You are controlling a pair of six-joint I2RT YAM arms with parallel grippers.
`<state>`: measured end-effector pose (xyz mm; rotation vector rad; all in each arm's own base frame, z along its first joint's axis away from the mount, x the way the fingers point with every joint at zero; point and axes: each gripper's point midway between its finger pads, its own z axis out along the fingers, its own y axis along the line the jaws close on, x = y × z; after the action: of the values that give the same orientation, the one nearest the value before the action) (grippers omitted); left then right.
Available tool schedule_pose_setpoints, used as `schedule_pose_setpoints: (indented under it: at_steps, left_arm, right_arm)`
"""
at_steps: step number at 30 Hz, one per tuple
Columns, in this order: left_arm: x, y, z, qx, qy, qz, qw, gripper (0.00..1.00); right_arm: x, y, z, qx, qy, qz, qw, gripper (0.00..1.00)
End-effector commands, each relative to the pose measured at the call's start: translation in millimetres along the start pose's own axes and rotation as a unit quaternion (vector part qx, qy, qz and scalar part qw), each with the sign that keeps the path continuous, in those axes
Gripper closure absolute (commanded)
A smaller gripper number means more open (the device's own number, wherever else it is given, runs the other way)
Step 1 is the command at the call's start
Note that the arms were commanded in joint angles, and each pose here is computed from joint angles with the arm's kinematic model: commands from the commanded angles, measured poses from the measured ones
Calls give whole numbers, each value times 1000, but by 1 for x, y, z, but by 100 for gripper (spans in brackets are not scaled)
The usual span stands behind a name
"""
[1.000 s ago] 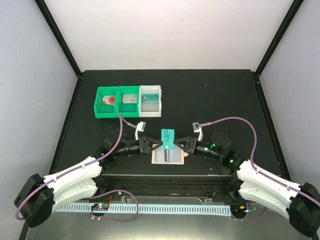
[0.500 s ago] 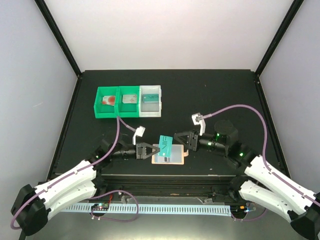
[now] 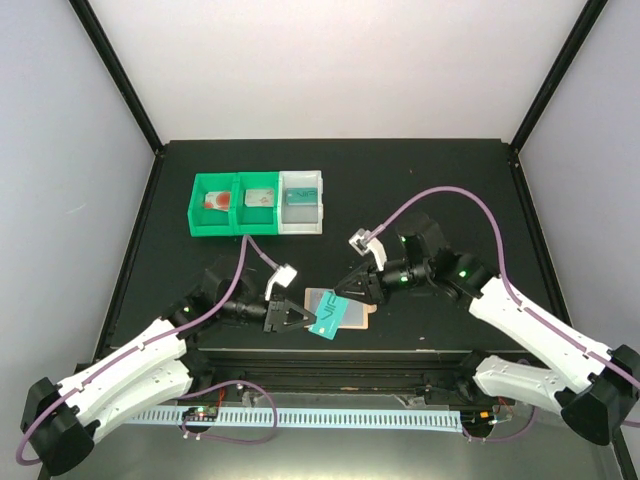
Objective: Take the credit cards out of the card holder
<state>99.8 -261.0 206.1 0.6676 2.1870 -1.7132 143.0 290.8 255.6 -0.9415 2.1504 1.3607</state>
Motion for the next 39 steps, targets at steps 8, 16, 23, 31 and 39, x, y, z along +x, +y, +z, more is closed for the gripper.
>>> schedule_pose_setpoints:
  at_steps: [8,16,23,31,39]
  left_arm:
    - [2,-19,-2,38,27,41,998,98]
    - [0,-21,-2,45,21,49,998,98]
    - [-3,-24,0,52,20,52,997,99]
    - [-7,-20,0,37,10,55,998,98]
    - [-44,4,-28,-114,-108,35,987,46]
  right_arm:
    - [24,9,9,-66,51,-2,996,73]
    - [26,5,18,-78,63,8,995,71]
    - [34,3,22,-91,72,18,993,82]
    - [31,7,20,-98,64,15,993,99]
    - [12,0,20,-69,10,30,997,99]
